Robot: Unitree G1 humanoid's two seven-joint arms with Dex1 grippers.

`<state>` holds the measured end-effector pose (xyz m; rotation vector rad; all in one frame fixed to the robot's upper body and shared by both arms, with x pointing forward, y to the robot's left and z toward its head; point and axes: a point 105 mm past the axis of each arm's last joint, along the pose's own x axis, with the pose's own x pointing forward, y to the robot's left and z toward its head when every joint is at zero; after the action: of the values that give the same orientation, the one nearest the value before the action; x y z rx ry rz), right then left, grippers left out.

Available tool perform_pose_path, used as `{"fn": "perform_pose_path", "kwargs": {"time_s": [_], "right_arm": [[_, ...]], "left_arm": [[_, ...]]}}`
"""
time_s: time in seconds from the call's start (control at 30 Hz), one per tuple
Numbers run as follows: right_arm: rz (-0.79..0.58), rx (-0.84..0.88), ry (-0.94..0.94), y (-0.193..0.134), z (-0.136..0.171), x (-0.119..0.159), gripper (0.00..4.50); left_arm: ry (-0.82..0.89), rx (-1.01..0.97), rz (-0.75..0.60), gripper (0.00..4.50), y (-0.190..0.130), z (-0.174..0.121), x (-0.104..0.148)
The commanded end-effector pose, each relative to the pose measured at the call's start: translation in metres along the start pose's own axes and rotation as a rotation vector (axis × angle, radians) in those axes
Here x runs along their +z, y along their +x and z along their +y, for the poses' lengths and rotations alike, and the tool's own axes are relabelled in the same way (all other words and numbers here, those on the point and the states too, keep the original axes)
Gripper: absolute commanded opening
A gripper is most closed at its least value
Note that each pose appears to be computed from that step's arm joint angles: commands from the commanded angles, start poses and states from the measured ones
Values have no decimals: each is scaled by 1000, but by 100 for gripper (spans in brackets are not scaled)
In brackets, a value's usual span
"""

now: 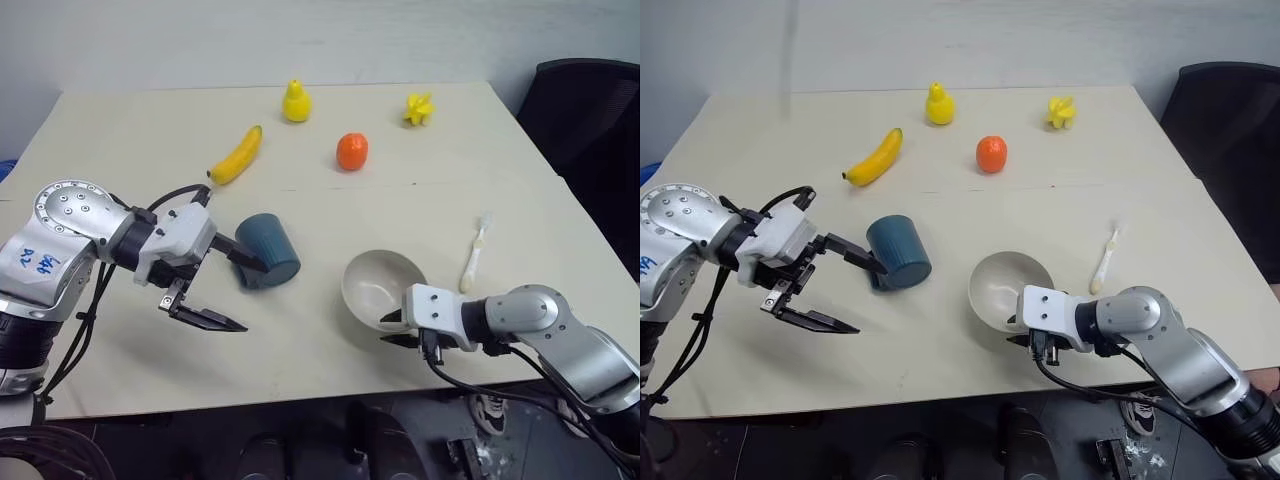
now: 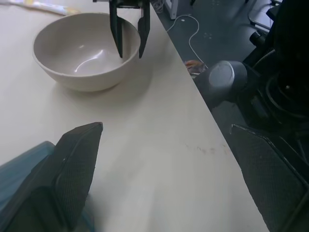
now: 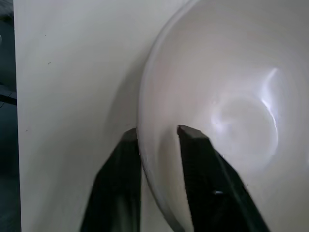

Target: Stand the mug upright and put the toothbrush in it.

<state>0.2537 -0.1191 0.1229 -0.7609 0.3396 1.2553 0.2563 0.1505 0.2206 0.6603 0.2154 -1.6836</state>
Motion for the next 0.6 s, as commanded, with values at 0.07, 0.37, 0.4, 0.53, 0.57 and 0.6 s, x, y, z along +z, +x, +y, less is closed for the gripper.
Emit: {"fn": "perform_pose_path", "kwargs": {"time_s": [0.07,0.37,0.4,0.53,0.57,0.6], "right_arm": [[-24,-18,-45,-4,3,10,2],[53,-465,41,-84,-39,14,2],[86,-525,55,-100,-43,10,2],[276,-733,222,-155,-37,-36,2],[319,-755,275,-161,-32,-52,2],[343,-766,306,-164,-27,-62,2]], "left_arm": [[29,-61,-34,450,0,-2,9],[17,-9,-227,450,8,17,35],[11,-1,-250,450,9,20,38],[8,3,-319,450,23,25,45],[11,-6,-322,450,26,24,45],[13,-10,-323,450,28,23,45]]}}
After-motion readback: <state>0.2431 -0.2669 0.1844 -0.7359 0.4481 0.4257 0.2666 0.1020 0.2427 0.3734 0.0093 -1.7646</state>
